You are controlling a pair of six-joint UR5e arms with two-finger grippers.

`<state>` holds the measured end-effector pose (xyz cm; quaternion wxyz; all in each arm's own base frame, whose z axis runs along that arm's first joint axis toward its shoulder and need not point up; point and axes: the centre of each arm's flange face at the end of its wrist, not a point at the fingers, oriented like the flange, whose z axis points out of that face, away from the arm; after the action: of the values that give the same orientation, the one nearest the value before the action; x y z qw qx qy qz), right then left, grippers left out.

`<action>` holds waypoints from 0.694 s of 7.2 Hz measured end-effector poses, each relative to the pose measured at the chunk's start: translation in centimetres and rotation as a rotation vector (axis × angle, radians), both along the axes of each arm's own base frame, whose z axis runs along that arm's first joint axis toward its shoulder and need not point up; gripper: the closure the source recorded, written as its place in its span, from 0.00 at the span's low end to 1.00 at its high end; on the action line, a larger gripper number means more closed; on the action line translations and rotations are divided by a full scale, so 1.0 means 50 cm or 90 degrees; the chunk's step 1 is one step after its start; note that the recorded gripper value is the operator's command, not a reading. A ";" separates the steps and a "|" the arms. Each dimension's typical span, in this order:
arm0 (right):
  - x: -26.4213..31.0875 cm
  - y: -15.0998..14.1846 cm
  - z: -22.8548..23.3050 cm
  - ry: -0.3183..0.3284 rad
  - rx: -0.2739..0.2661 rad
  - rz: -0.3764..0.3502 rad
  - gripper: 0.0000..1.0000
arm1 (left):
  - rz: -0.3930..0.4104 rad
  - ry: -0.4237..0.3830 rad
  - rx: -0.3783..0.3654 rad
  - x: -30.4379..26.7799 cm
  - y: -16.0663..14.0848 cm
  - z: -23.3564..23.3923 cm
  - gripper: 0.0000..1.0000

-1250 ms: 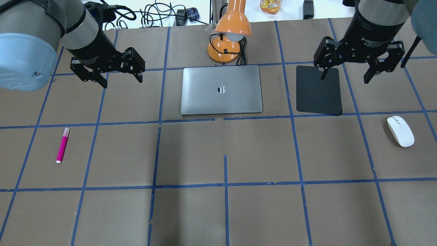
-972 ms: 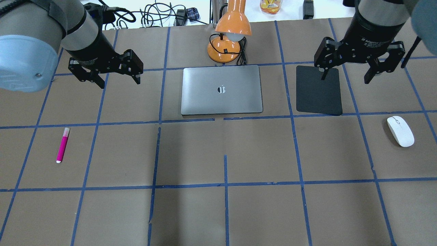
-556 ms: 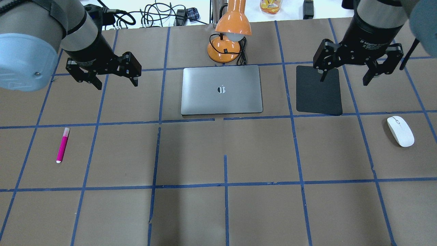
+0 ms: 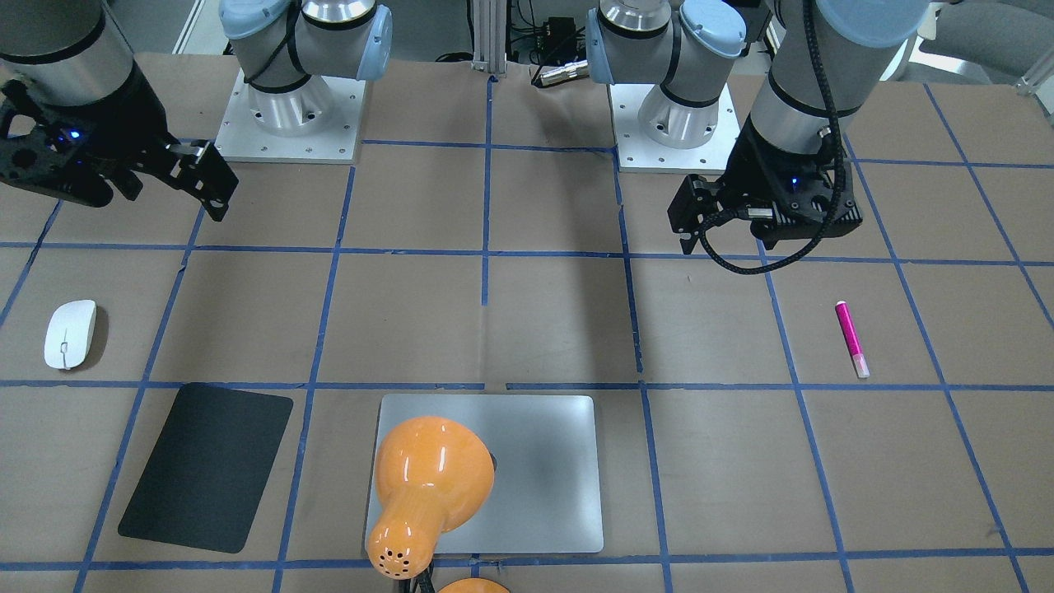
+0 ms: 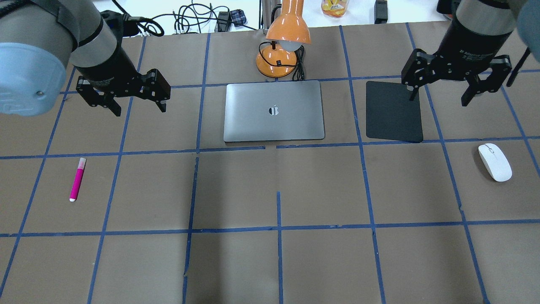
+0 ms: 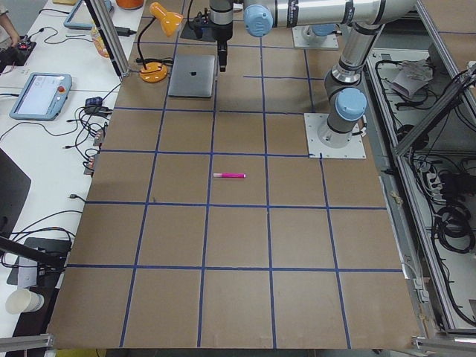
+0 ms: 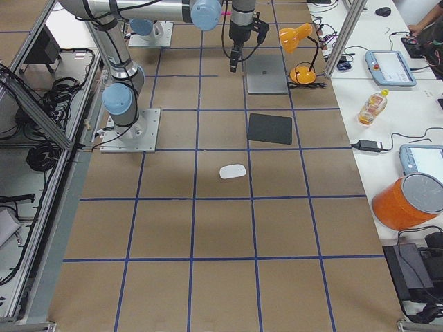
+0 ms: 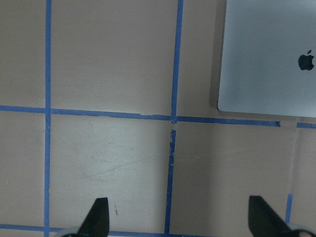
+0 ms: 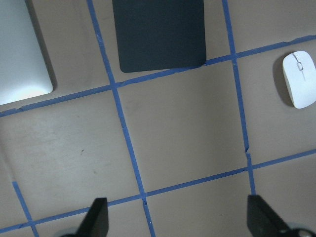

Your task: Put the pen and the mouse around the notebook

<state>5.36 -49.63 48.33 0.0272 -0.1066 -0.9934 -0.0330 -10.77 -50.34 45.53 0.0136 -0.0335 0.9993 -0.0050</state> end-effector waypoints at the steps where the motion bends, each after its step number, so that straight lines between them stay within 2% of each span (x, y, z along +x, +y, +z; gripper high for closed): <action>1: -0.071 -0.004 -0.009 -0.007 0.008 0.024 0.00 | -0.007 -0.003 0.006 0.032 -0.003 -0.002 0.00; 3: -0.230 -0.004 -0.068 -0.019 0.004 0.067 0.00 | -0.033 0.003 0.032 0.165 -0.007 -0.037 0.00; 5: -0.358 -0.005 -0.176 -0.008 -0.020 0.128 0.00 | -0.023 0.024 0.058 0.335 0.010 -0.110 0.00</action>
<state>-12.53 -49.85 39.52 0.0228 -0.0064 -0.9996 -0.0148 5.97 -49.86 40.05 -0.0036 -0.0146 0.9991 0.0407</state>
